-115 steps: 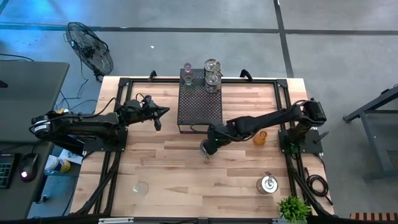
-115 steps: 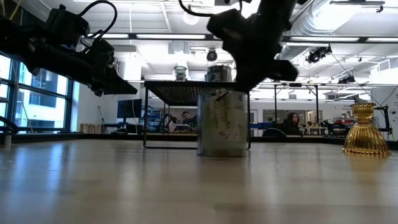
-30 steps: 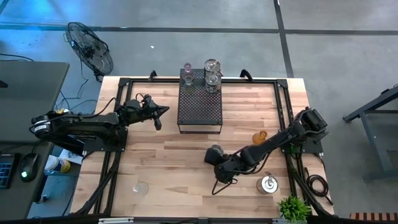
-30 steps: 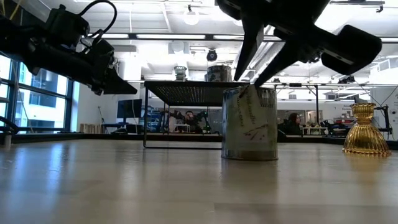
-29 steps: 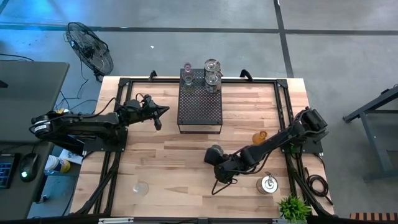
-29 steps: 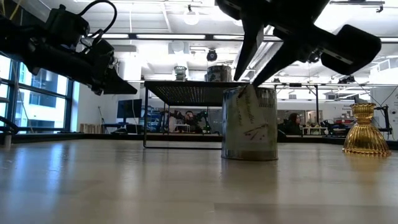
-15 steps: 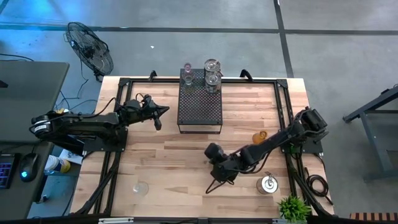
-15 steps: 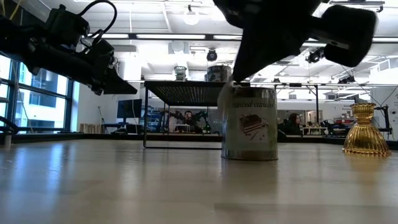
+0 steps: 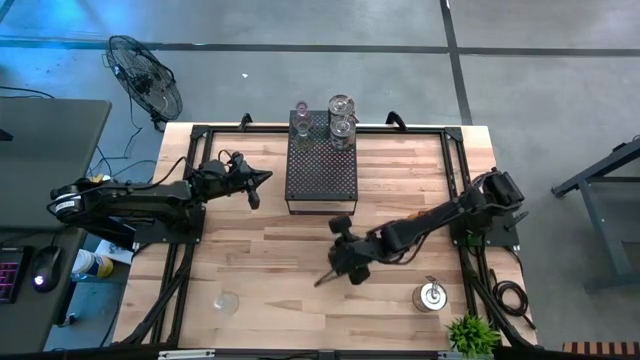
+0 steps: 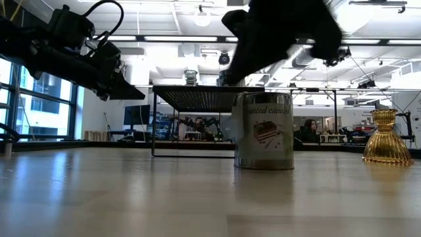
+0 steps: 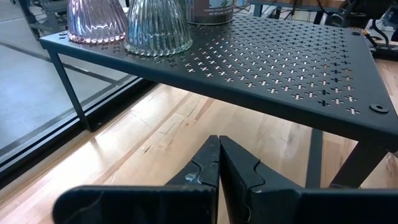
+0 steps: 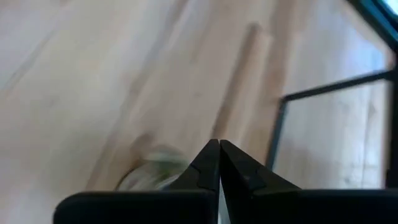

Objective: Pick & Place candle stick holders
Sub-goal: Put the green scented candle holder on the shelf

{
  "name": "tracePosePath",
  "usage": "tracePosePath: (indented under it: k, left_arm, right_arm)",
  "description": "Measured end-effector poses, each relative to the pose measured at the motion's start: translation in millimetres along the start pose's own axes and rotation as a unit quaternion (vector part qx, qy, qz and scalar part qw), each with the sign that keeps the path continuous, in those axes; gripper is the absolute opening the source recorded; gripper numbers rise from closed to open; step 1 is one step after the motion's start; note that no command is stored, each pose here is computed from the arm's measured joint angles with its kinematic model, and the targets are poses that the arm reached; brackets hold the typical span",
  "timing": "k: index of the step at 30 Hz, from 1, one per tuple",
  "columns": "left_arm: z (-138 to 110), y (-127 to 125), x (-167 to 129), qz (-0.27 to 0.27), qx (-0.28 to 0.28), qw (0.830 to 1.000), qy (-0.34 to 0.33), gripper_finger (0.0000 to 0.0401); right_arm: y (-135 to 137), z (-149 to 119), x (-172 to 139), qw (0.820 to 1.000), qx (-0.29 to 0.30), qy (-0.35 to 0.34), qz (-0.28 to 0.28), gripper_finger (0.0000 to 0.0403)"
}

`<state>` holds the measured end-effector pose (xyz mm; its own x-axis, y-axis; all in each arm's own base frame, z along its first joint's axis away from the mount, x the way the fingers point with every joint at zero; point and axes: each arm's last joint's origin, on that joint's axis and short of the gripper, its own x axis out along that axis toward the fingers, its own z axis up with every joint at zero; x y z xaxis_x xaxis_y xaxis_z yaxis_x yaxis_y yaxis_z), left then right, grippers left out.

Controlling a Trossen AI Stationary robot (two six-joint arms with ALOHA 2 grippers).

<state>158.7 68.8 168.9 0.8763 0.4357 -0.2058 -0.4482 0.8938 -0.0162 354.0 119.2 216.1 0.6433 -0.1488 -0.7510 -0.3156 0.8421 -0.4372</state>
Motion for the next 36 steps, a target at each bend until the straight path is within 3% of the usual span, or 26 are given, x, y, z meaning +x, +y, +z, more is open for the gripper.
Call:
tracePosePath:
  k: [4, 8, 13, 20, 29, 36]
  left_arm:
    - [0, 0, 0, -0.001, 0.0, 1.0, 0.0, 0.0]
    - [0, 0, 0, -0.002, 0.0, 1.0, 0.001, 0.0]
    - [0, 0, 0, -0.002, 0.0, 1.0, 0.001, 0.0]
    - [0, 0, 0, -0.004, 0.0, 1.0, 0.001, 0.0]
    - [0, 0, 0, -0.004, 0.001, 1.0, 0.002, 0.0]
    - [0, 0, 0, -0.004, 0.001, 1.0, 0.002, 0.0]
  right_arm:
    - [-14, -1, -5, 0.999, 0.05, -0.008, -0.009, 0.0001]
    - [-18, -5, -6, 0.997, 0.073, 0.002, 0.019, 0.0016]
    - [-13, -11, -6, 0.99, 0.115, 0.029, 0.081, 0.008]
    - [-4, -13, -17, 0.976, 0.167, 0.087, 0.109, 0.0166]
    - [-4, 1, -34, 0.973, 0.18, 0.097, 0.108, 0.0148]
    - [3, 5, -37, 0.96, 0.209, 0.103, 0.153, 0.014]
